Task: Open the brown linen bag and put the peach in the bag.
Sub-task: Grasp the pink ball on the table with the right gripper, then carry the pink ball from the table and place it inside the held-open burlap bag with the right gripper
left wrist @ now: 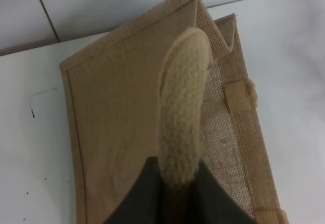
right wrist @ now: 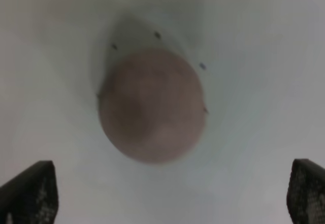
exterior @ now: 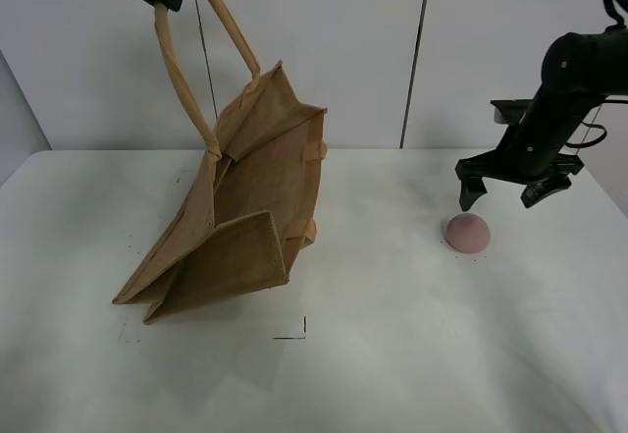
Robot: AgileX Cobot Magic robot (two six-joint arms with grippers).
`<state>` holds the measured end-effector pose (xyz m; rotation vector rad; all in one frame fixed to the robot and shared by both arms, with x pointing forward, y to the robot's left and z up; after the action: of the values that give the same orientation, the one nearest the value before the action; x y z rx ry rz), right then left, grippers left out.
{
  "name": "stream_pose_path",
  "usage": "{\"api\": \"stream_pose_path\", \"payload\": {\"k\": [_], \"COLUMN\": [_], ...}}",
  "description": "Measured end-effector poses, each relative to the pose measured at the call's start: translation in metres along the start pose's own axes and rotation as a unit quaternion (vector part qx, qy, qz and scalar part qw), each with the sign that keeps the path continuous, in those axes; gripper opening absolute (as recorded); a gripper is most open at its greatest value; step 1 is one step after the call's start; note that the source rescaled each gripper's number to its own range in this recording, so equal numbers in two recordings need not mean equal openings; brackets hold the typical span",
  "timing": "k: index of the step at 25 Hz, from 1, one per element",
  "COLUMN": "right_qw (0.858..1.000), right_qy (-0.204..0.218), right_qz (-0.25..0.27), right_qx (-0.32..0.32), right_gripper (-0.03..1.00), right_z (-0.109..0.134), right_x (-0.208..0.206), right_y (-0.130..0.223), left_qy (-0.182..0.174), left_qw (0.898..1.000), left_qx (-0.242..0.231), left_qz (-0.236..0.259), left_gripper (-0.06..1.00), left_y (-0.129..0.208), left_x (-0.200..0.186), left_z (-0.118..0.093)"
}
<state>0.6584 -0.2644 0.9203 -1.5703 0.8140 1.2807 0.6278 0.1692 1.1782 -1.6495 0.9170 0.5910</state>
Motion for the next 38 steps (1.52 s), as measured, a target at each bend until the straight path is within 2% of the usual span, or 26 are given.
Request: {"api": "stream_pose_path", "payload": {"k": [3, 9, 14, 17, 19, 23, 24, 25, 30, 34, 38], "right_qw": [1.000, 0.999, 0.999, 0.999, 0.999, 0.999, 0.999, 0.999, 1.000, 0.997, 0.987], "right_qy": [-0.008, -0.020, -0.019, -0.016, -0.016, -0.015, -0.015, -0.015, -0.026, -0.041, -0.071], "right_qz": [0.009, 0.049, 0.048, 0.040, 0.039, 0.036, 0.035, 0.035, 0.012, -0.064, -0.140], "right_qx": [-0.006, -0.001, 0.001, 0.001, 0.001, 0.000, 0.000, 0.000, -0.004, -0.025, -0.040], "right_gripper": [1.00, 1.00, 0.97, 0.79, 0.61, 0.11, 0.03, 0.00, 0.00, 0.00, 0.00], "right_z": [0.005, 0.006, 0.005, 0.004, 0.004, 0.004, 0.004, 0.004, 0.005, 0.010, 0.023], "right_x": [0.018, 0.062, 0.082, 0.083, 0.083, 0.081, 0.081, 0.081, 0.060, -0.002, -0.072], "right_y": [-0.008, 0.001, 0.001, -0.001, -0.001, -0.003, -0.003, -0.003, -0.018, -0.047, -0.064], "left_qy": [0.000, 0.000, 0.000, 0.000, 0.000, 0.000, 0.000, 0.000, 0.000, 0.000, 0.000], "left_qw": [1.000, 1.000, 1.000, 1.000, 1.000, 1.000, 1.000, 1.000, 1.000, 1.000, 1.000], "left_qx": [0.000, 0.000, 0.000, 0.000, 0.000, 0.000, 0.000, 0.000, 0.000, 0.000, 0.000], "left_qz": [0.000, 0.000, 0.000, 0.000, 0.000, 0.000, 0.000, 0.000, 0.000, 0.000, 0.000], "left_gripper": [0.00, 0.00, 0.00, 0.00, 0.00, 0.00, 0.00, 0.00, 0.00, 0.00, 0.00], "left_y": [0.000, 0.000, 0.000, 0.000, 0.000, 0.000, 0.000, 0.000, 0.000, 0.000, 0.000], "left_x": [0.000, 0.000, 0.000, 0.000, 0.000, 0.000, 0.000, 0.000, 0.000, 0.000, 0.000], "left_z": [0.000, 0.000, 0.000, 0.000, 0.000, 0.000, 0.000, 0.000, 0.000, 0.000, 0.000]}}
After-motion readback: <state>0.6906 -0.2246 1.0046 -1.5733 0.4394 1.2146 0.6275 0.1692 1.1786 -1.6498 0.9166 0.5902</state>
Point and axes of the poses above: a point on each arm's last joint axis where the gripper is mounted, x pointing out along that axis toward the gripper, z along the wrist's bending axis when the last joint is at zero, y = z × x, the point moved 5 cm from there along x, pointing out along that axis toward the gripper, and after that the axes turned 15 degrees about -x, right-handed, at the moved point
